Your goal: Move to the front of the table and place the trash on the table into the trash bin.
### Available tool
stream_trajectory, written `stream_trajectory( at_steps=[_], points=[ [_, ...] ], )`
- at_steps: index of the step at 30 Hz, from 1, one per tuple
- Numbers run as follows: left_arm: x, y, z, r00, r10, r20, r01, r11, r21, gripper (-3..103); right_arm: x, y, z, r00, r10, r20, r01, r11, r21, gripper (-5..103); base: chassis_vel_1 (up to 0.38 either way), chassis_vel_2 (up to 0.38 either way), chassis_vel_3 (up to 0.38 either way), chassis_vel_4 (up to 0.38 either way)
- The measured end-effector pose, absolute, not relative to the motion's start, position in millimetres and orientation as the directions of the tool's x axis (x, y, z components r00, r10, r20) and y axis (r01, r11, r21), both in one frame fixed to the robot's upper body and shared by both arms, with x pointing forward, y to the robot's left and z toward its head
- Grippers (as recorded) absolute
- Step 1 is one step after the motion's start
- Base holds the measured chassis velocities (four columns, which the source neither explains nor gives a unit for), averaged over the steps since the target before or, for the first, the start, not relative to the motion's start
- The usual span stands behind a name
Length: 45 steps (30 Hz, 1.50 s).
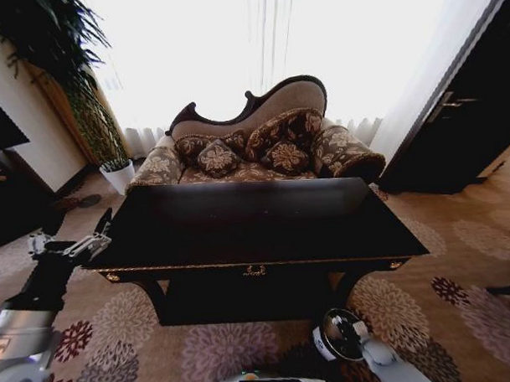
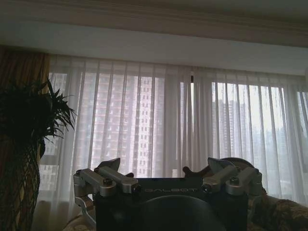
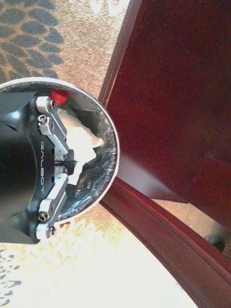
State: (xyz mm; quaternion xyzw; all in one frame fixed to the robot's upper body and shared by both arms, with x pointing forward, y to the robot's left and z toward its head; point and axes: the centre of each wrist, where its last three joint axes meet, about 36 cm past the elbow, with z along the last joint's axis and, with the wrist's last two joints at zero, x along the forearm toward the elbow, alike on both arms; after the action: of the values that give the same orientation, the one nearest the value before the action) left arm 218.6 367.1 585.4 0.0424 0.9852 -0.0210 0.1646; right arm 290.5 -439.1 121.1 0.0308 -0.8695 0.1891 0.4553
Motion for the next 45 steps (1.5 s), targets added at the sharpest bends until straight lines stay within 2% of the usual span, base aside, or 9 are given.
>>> stream_trajectory(
  at_steps=[11, 17, 19, 23, 25, 26, 32, 36, 45],
  points=[
    [217.8, 367.2, 584.7, -0.944, 0.075, -0.322, 0.089, 0.996, -0.029, 100, 277.0, -434.1, 119.8, -0.545, 0.088, 0.834, -0.288, 0.914, -0.285, 36, 0.000, 0.000, 0.000, 0.000],
    [219.9, 365.2, 584.0, -0.942, 0.082, -0.325, 0.098, 0.995, -0.034, 100, 272.6, -430.9, 119.5, -0.539, 0.062, 0.840, -0.300, 0.918, -0.261, 62, 0.000, 0.000, 0.000, 0.000],
    [220.1, 364.9, 583.8, -0.942, 0.083, -0.325, 0.099, 0.995, -0.034, 100, 272.0, -430.7, 119.4, -0.539, 0.058, 0.840, -0.302, 0.918, -0.257, 62, 0.000, 0.000, 0.000, 0.000],
    [221.3, 364.3, 584.2, -0.941, 0.087, -0.328, 0.103, 0.994, -0.032, 100, 267.3, -428.6, 115.5, -0.540, -0.012, 0.842, -0.339, 0.918, -0.204, 84, 0.000, 0.000, 0.000, 0.000],
    [221.5, 364.3, 584.4, -0.940, 0.088, -0.329, 0.104, 0.994, -0.031, 100, 266.5, -427.9, 114.7, -0.538, -0.017, 0.843, -0.344, 0.917, -0.201, 84, 0.000, 0.000, 0.000, 0.000],
    [221.8, 364.4, 584.7, -0.940, 0.089, -0.330, 0.105, 0.994, -0.030, 100, 264.5, -425.5, 112.2, -0.535, -0.024, 0.844, -0.358, 0.912, -0.201, 95, 0.000, 0.000, 0.000, 0.000],
    [222.8, 364.3, 585.7, -0.938, 0.093, -0.334, 0.108, 0.994, -0.026, 100, 273.9, -424.0, 110.0, -0.581, 0.079, 0.810, -0.362, 0.867, -0.343, 100, 0.000, 0.000, 0.000, 0.000],
    [223.3, 364.1, 585.9, -0.937, 0.095, -0.336, 0.110, 0.994, -0.026, 100, 279.7, -420.5, 115.4, -0.560, 0.155, 0.814, -0.349, 0.847, -0.402, 100, 0.000, 0.000, 0.000, 0.000],
    [223.5, 363.5, 585.3, -0.937, 0.093, -0.338, 0.110, 0.994, -0.031, 100, 258.9, -423.2, 111.1, -0.477, 0.056, 0.877, -0.356, 0.900, -0.251, 100, 0.000, 0.000, 0.000, 0.000]
  ],
)
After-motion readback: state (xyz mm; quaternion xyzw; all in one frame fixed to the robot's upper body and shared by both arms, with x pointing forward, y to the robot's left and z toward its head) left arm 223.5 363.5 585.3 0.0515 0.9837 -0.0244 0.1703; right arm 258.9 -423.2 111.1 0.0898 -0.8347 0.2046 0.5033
